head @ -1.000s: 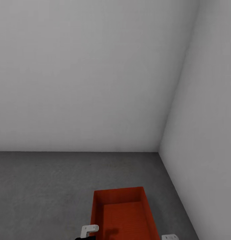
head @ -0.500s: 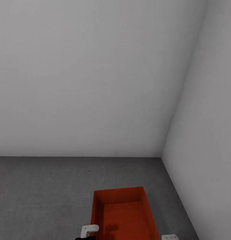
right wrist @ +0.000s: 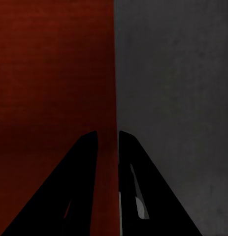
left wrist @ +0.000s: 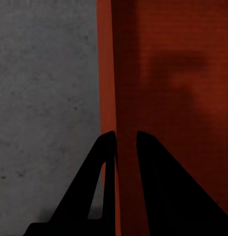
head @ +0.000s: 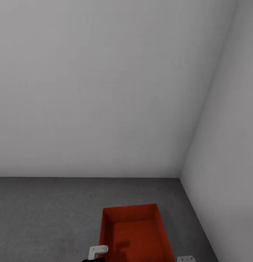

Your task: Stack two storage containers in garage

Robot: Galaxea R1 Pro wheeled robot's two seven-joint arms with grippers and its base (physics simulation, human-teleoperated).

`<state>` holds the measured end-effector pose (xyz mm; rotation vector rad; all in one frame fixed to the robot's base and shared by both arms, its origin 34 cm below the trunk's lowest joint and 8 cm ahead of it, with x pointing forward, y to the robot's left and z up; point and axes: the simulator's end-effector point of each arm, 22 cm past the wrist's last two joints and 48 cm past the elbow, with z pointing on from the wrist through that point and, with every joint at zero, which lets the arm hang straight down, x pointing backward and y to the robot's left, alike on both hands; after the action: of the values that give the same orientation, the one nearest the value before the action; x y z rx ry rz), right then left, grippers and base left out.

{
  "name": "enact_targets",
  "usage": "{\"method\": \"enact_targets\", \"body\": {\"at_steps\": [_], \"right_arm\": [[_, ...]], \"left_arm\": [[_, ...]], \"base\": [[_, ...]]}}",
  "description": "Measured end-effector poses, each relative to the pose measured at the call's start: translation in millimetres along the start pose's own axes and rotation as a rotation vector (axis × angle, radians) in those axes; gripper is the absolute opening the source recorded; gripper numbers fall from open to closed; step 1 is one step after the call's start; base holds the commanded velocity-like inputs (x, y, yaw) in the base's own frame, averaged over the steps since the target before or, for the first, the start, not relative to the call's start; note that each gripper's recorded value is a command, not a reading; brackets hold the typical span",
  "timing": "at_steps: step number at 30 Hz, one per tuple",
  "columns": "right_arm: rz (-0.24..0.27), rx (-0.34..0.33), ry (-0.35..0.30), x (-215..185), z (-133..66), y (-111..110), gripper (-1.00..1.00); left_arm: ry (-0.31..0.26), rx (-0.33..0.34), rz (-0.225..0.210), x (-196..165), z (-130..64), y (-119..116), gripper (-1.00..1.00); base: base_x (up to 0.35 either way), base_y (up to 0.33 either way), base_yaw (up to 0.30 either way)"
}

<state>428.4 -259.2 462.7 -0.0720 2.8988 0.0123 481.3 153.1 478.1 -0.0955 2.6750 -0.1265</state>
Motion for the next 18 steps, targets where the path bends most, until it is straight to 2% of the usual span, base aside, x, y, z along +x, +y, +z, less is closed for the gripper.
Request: {"method": "enact_targets", "body": {"at_steps": [9,18], "right_arm": [[0.0,0.0,0.0,0.0,0.1,0.0,-1.0],[0.0,0.0,0.001,0.0,0.2,0.0,-1.0]], "left_arm": [[0.0,0.0,0.0,-0.1,0.1,0.0,-1.0],[0.001,0.0,0.0,-0.1,0.3,0.0,-1.0]], "base": [[0.216,-0.061,0.0],[0.078,-0.085,0.0]]}}
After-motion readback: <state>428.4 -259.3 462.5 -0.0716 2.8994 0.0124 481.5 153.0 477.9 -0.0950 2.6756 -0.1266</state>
